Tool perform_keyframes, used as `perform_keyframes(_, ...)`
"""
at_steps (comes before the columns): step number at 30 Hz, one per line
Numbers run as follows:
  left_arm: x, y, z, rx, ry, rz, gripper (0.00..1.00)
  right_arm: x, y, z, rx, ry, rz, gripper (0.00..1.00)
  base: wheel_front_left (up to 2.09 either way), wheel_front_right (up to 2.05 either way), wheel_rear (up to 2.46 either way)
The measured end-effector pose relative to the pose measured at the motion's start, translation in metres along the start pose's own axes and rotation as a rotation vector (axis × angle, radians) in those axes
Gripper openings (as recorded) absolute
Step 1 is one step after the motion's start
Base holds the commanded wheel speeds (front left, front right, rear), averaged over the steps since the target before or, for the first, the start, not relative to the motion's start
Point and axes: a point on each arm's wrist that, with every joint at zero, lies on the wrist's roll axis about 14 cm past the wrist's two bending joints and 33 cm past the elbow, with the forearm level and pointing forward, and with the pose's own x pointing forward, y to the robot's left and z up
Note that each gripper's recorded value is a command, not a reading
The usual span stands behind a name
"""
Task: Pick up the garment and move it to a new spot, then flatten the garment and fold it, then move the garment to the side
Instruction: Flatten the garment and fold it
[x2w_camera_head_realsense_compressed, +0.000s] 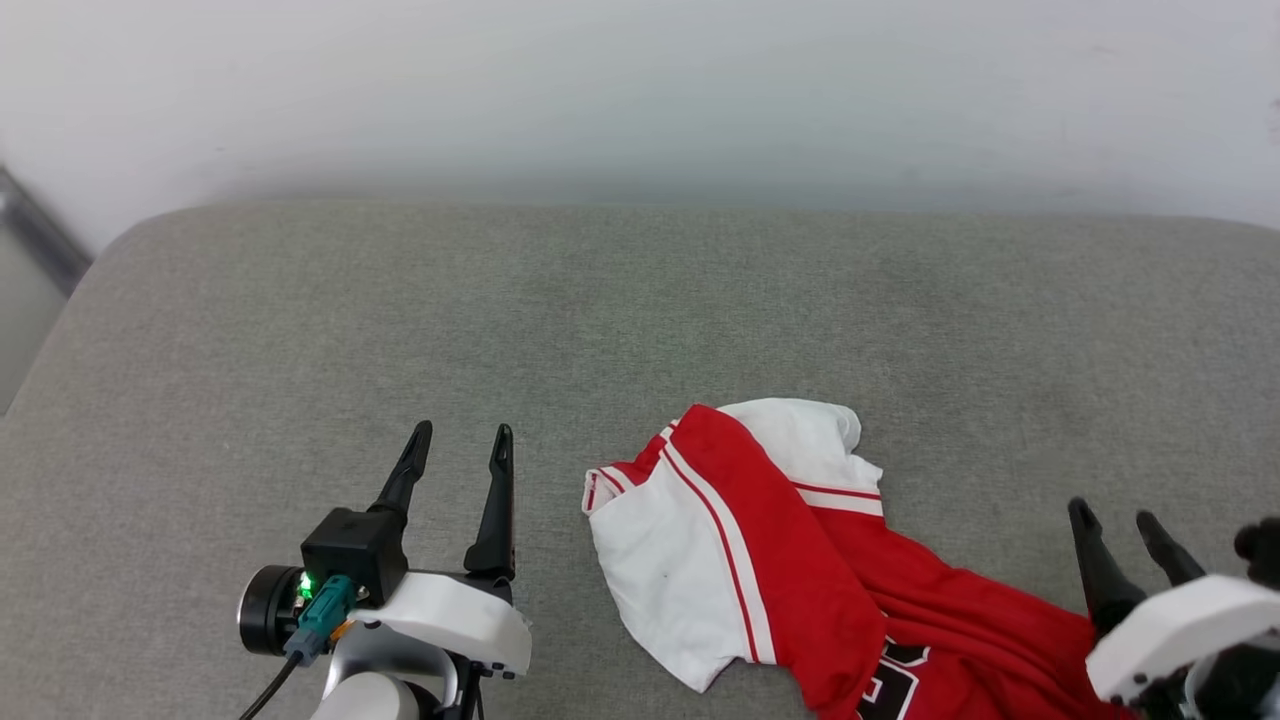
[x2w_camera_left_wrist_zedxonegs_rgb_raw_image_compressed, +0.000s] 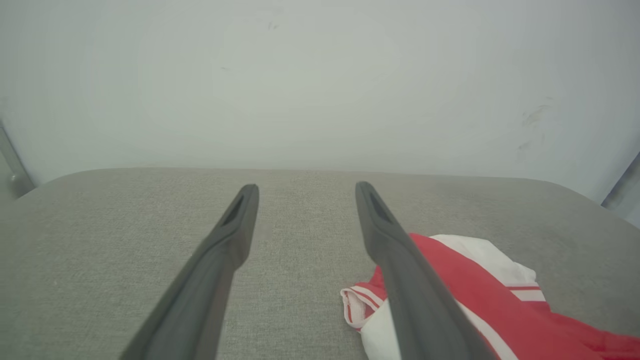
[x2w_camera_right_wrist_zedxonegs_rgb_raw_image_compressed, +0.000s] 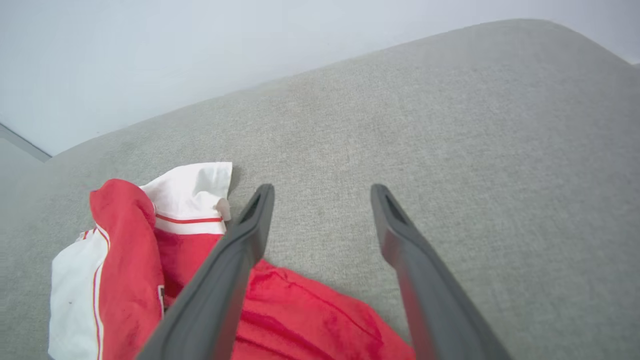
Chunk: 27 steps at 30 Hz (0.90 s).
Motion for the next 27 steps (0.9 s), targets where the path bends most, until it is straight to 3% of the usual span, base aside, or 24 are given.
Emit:
perform_keyframes(4,-0.002,0.003,0.0,-0.002,0.001,0.011,1.0,0.024,0.016,0.007,-0.028,0.05,0.052,1.0,0.0,0.0,0.0)
perform_keyframes(12,0.007,0.011,-0.003,-0.013,-0.006,0.034,1.0,0.082,0.06,-0.023,-0.138,0.421,0.185,1.0,0.0,0.0,0.0)
perform_keyframes(19,0.014,0.028,-0.011,-0.014,0.002,0.091,1.0,0.117,0.096,-0.058,-0.237,0.626,0.271,1.0,0.0,0.0,0.0)
perform_keyframes(27,0.011,0.048,-0.027,-0.01,0.041,0.154,1.0,0.134,0.107,-0.109,-0.303,0.824,0.293,1.0,0.0,0.0,0.0)
